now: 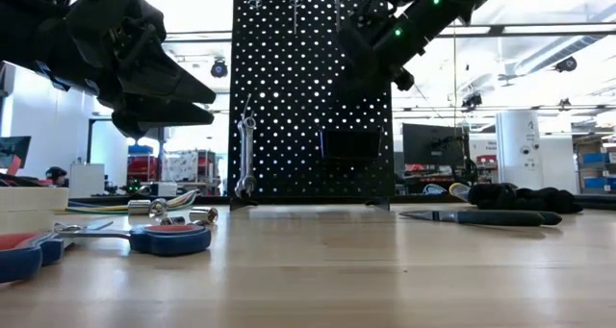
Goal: Hang tools onto peg board
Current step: Put the socket into the black bin on the peg board
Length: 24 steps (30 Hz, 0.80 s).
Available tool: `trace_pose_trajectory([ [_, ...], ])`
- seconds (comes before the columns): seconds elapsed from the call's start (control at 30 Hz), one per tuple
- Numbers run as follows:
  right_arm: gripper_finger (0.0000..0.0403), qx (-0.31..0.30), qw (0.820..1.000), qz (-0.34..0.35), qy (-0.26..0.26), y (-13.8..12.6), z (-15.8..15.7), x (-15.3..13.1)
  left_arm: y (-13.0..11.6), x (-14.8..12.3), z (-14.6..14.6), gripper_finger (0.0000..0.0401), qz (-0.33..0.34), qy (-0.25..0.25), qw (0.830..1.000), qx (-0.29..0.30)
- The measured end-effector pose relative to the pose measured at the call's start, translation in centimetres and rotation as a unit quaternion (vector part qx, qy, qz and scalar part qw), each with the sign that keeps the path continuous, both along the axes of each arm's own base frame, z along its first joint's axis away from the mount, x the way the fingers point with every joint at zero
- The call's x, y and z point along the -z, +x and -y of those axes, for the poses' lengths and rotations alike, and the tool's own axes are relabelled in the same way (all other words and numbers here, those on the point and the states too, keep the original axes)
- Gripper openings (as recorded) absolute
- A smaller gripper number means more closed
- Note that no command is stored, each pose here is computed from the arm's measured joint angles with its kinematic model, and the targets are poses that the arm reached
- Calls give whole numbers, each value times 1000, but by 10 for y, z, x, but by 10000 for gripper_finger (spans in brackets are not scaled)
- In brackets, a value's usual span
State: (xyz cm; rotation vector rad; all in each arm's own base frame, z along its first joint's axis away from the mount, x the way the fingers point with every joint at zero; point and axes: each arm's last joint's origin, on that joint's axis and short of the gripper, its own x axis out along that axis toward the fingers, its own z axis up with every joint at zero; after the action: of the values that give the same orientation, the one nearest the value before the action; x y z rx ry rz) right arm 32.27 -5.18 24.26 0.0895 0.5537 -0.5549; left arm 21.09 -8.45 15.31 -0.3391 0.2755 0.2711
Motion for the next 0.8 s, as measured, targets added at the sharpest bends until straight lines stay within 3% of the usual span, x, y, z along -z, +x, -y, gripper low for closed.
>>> trace_pose_trajectory([
  [0.17, 225, -1, 1000, 2, 9, 1, -6, 1, -3, 7, 1, 202, -37, -21, 999, 21],
  [0.4, 236, -42, 999, 3, 9, 3, -32, 0, -9, 20, -2, 187, -78, -84, 993, -36],
  [0.8, 241, -86, 996, -16, 11, 1, -61, 3, 12, 36, 4, 185, -144, -58, 986, -68],
])
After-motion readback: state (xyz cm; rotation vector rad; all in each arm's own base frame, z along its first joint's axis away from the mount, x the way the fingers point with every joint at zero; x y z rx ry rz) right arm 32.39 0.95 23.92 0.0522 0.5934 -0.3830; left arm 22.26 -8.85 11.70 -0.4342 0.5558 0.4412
